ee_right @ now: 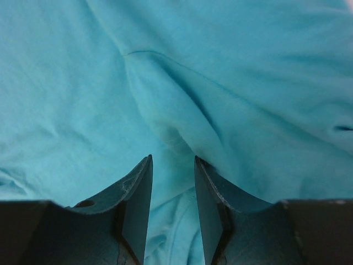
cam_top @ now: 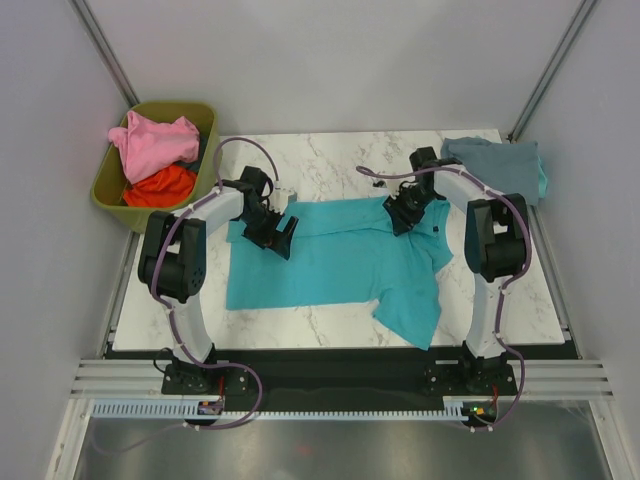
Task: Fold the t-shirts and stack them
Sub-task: Fold the tshirt
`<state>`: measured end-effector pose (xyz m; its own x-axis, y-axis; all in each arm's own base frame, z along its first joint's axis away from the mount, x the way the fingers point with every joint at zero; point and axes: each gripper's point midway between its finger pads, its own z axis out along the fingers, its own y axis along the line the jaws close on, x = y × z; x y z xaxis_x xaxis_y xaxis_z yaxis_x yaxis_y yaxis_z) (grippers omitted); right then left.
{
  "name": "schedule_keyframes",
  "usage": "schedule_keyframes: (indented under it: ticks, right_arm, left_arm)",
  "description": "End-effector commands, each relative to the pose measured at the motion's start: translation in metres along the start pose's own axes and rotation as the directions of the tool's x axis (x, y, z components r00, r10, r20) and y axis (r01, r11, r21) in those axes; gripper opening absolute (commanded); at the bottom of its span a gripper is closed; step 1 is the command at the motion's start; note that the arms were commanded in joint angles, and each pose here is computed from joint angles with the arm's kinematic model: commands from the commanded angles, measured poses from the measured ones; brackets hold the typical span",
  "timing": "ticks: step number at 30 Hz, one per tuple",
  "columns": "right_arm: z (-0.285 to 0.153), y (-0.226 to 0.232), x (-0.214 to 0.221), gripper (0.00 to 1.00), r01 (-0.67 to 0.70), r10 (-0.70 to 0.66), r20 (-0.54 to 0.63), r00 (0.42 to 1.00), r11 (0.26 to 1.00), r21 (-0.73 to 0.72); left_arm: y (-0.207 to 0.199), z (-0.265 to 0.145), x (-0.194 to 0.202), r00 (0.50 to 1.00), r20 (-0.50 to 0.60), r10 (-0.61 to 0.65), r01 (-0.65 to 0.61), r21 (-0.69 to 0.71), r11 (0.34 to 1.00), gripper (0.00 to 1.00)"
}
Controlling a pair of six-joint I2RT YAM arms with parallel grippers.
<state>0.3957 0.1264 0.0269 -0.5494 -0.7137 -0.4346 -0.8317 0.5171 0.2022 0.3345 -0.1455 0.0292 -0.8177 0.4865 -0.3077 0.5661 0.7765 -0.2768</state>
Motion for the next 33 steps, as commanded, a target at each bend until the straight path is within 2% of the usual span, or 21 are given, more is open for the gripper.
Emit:
schedule_keyframes:
  ticks: [1,7,16,26,33]
  right_arm:
    - [-0.016,-0.022,-0.021,0.44,0.026,-0.031,0.057,0.998,0.996,0.084]
    - [-0.017,-0.029,-0.021,0.44,0.007,-0.014,0.069,0.998,0.995,0.104]
    - [-0.016,-0.012,-0.029,0.44,-0.017,0.012,0.117,0.993,0.999,0.043]
    - [-0.002,0.002,-0.015,0.46,-0.005,0.004,0.060,0.998,1.000,0.016]
    - [0.002,-0.008,-0.026,0.46,-0.003,-0.001,0.084,0.996,0.999,0.053]
  left_arm:
    - [-0.005,-0.004,0.000,1.000,0.006,-0.017,0.017,0.004,1.000,0.99]
    - [-0.004,-0.003,-0.005,1.000,0.013,-0.018,0.018,0.005,1.000,0.99]
    - [-0.005,-0.003,-0.004,1.000,0.011,-0.018,0.018,0.006,1.000,0.99]
    - [-0.005,-0.004,-0.008,1.000,0.018,-0.014,0.014,0.004,1.000,0.99]
    - [-0.007,-0.004,-0.007,1.000,0.018,-0.009,0.009,0.005,1.000,0.99]
